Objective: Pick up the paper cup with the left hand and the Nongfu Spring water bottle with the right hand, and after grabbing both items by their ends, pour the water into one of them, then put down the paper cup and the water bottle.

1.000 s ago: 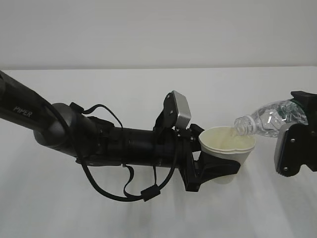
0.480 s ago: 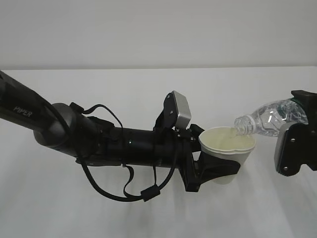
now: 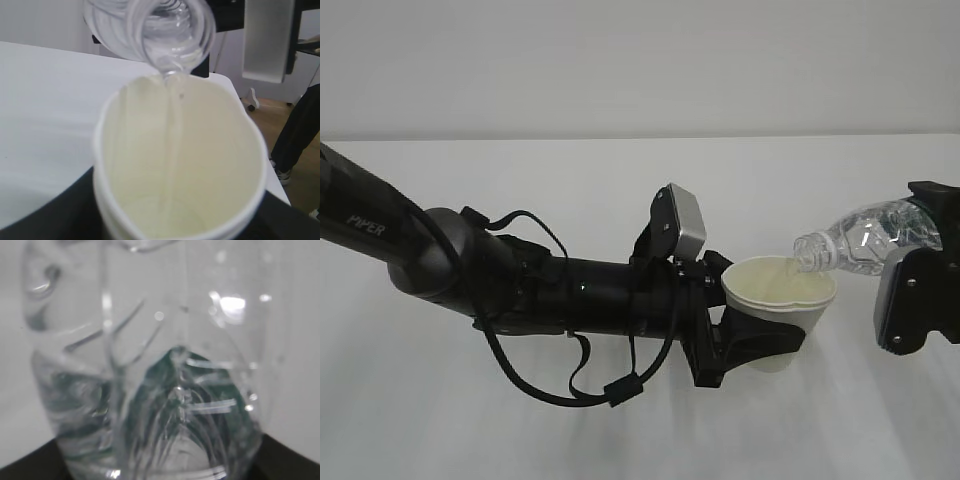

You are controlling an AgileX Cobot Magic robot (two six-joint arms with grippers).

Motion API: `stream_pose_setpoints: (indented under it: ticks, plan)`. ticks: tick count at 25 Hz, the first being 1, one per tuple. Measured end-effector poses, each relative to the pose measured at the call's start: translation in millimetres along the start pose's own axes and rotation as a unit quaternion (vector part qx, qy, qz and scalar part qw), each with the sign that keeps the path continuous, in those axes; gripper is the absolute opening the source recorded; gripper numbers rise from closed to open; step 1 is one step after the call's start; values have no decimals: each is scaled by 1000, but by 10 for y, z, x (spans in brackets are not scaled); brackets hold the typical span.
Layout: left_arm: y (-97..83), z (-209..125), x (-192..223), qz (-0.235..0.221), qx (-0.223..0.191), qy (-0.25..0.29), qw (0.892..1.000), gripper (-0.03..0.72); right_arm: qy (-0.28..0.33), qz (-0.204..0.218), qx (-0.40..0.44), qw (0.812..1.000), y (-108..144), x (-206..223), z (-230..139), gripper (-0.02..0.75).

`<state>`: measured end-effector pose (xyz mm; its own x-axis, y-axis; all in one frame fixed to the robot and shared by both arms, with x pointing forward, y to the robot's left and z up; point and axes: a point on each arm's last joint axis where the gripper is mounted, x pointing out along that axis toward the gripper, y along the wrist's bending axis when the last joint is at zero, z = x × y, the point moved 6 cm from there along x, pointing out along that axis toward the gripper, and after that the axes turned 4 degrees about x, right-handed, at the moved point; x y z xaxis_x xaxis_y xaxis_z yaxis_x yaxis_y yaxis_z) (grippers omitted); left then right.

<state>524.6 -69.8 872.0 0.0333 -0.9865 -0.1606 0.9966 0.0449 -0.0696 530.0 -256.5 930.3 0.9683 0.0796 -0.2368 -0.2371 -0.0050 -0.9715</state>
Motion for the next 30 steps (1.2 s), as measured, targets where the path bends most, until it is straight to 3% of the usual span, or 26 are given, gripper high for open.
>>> stream_pose_setpoints:
  ticks: [30]
  plan:
    - [-12,-7,0,-4,2,2,1000,450,0,-1,-12,1000,-2,0,0,419]
